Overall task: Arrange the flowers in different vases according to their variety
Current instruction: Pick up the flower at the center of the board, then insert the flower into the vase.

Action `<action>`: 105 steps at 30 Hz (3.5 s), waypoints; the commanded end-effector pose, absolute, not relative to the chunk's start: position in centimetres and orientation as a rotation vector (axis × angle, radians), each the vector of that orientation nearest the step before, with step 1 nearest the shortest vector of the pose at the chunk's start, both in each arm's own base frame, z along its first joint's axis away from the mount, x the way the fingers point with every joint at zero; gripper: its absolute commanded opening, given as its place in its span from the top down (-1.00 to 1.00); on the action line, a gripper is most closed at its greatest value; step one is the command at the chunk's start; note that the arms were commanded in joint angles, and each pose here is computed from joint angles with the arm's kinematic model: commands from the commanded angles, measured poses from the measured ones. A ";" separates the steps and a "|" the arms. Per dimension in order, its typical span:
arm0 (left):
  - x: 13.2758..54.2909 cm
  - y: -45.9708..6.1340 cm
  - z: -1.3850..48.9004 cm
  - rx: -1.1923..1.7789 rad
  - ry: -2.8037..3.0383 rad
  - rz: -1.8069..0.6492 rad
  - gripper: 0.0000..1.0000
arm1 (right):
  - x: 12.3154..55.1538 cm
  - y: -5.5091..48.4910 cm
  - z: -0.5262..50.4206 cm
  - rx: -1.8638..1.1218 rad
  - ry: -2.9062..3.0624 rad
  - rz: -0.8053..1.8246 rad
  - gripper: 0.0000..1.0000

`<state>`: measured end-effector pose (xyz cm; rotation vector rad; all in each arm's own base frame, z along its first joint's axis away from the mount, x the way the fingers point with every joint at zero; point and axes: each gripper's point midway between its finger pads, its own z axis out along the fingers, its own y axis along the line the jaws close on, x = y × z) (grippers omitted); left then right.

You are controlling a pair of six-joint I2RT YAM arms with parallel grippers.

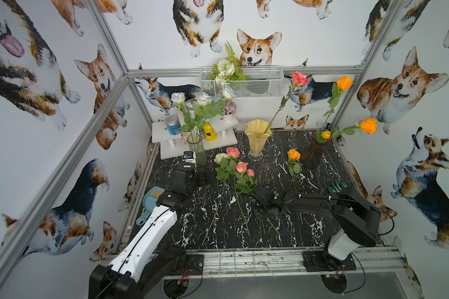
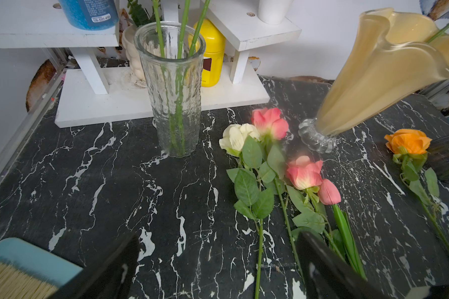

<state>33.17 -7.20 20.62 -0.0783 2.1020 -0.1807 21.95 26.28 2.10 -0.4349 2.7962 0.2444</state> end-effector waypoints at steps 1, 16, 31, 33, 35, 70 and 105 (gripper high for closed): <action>33.2 -7.2 20.6 -0.074 2.100 -0.176 -1.00 | 21.2 25.4 0.9 -0.452 2.848 0.180 0.41; 33.0 -7.2 20.3 -0.074 2.114 -0.180 -1.00 | 21.4 25.4 2.4 -0.393 2.796 0.246 1.00; 32.7 -7.9 18.7 -0.064 2.182 -0.220 -1.00 | 24.3 25.5 13.9 -0.268 2.446 0.424 1.00; 32.5 -8.2 18.5 -0.057 2.194 -0.235 -1.00 | 25.0 25.4 16.4 -0.255 2.365 0.442 1.00; 31.8 -8.2 16.9 -0.049 2.234 -0.240 -1.00 | 25.6 25.3 18.6 -0.241 2.292 0.449 1.00; 30.7 -12.5 14.4 0.112 2.326 -0.439 -1.00 | 49.2 22.5 42.2 -0.052 1.386 0.128 1.00; 30.8 -12.0 14.3 0.092 2.332 -0.407 -1.00 | 50.1 22.2 36.2 -0.058 1.499 0.067 -0.24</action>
